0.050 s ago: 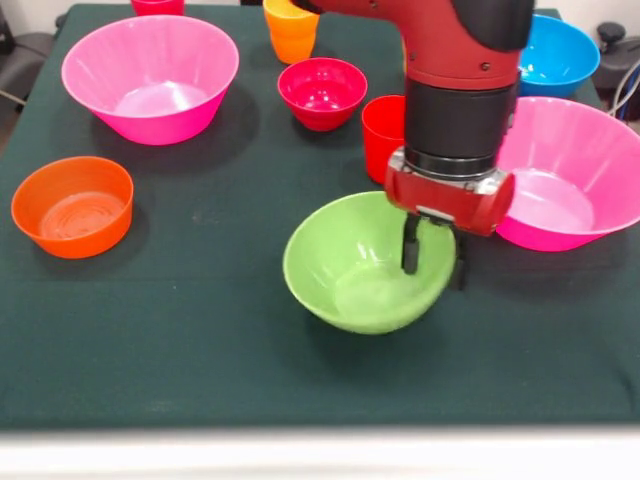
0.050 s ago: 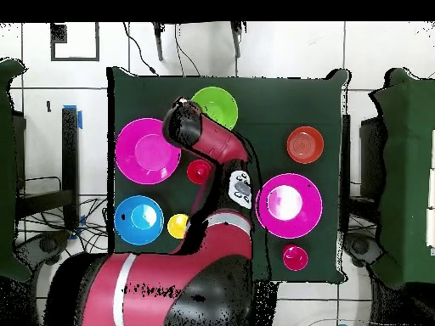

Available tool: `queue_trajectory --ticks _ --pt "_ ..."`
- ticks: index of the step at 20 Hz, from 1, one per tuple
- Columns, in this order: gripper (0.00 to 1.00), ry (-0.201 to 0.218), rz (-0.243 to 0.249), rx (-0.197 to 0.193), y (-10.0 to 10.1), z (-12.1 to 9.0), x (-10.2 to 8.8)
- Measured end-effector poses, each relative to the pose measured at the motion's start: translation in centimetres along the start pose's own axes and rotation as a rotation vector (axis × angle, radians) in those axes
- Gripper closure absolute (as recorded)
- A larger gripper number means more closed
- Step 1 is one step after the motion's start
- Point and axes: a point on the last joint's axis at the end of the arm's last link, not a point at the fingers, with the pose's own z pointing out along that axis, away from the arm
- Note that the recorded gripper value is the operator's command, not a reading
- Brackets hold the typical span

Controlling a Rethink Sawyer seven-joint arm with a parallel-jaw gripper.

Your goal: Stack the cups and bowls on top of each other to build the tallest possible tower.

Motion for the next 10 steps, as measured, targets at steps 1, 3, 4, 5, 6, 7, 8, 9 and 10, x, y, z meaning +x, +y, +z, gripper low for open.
queue_trajectory --ticks 1,3,4,5,6,7,8,9,10 --pt "0.00 0.002 -0.004 0.006 0.3 0.0 0.5" --pt "0.00 0.011 -0.009 0.020 0.6 0.2 1.5" --pt "0.00 0.018 -0.012 0.029 0.7 0.4 2.1" --pt "0.00 0.031 -0.014 0.042 0.8 0.7 2.9" --pt "0.00 0.035 -0.015 0.045 0.8 0.7 3.1" --pt "0.00 0.039 -0.015 0.048 0.8 0.8 3.2" --pt "0.00 0.054 -0.016 0.061 0.6 1.0 3.6" --pt "0.00 0.059 -0.016 0.064 0.6 1.0 3.5" --pt "0.00 0.065 -0.017 0.068 0.4 1.0 3.5"
